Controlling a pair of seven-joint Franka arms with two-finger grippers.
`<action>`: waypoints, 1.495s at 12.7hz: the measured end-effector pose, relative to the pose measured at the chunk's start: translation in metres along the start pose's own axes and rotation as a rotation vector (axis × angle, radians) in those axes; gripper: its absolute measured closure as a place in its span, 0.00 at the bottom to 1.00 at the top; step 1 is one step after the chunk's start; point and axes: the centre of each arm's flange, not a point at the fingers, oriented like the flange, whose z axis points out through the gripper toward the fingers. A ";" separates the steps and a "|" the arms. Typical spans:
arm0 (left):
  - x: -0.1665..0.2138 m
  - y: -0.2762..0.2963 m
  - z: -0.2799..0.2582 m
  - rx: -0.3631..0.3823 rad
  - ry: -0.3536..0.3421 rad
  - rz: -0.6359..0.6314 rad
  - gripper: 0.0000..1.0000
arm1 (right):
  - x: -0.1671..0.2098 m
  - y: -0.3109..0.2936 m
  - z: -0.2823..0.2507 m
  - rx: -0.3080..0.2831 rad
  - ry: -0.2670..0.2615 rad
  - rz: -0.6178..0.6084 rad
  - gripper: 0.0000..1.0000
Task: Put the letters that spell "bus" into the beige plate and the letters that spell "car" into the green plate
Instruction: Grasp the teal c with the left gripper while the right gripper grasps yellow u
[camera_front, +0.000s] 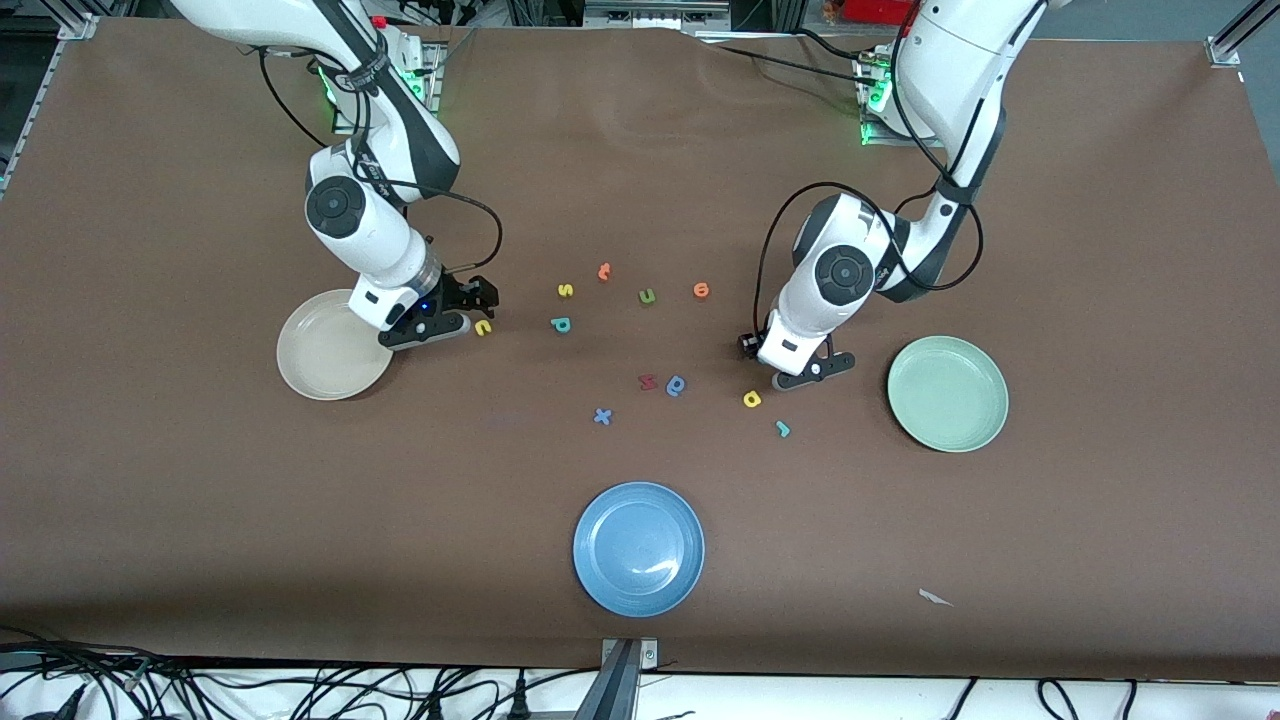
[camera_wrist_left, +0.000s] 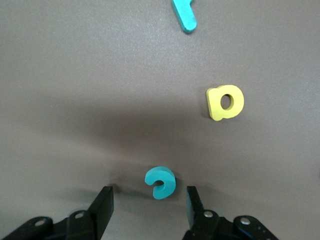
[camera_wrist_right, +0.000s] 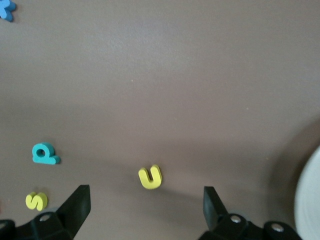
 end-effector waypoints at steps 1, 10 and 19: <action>0.001 0.000 0.000 0.000 0.001 0.000 0.33 | 0.000 0.000 0.007 0.009 0.013 0.001 0.00; 0.009 0.005 0.002 -0.008 0.008 -0.004 0.32 | -0.009 -0.008 0.048 -0.017 0.014 -0.139 0.00; 0.011 0.004 0.003 0.000 0.006 -0.003 0.63 | -0.018 -0.018 0.062 -0.024 -0.007 -0.190 0.04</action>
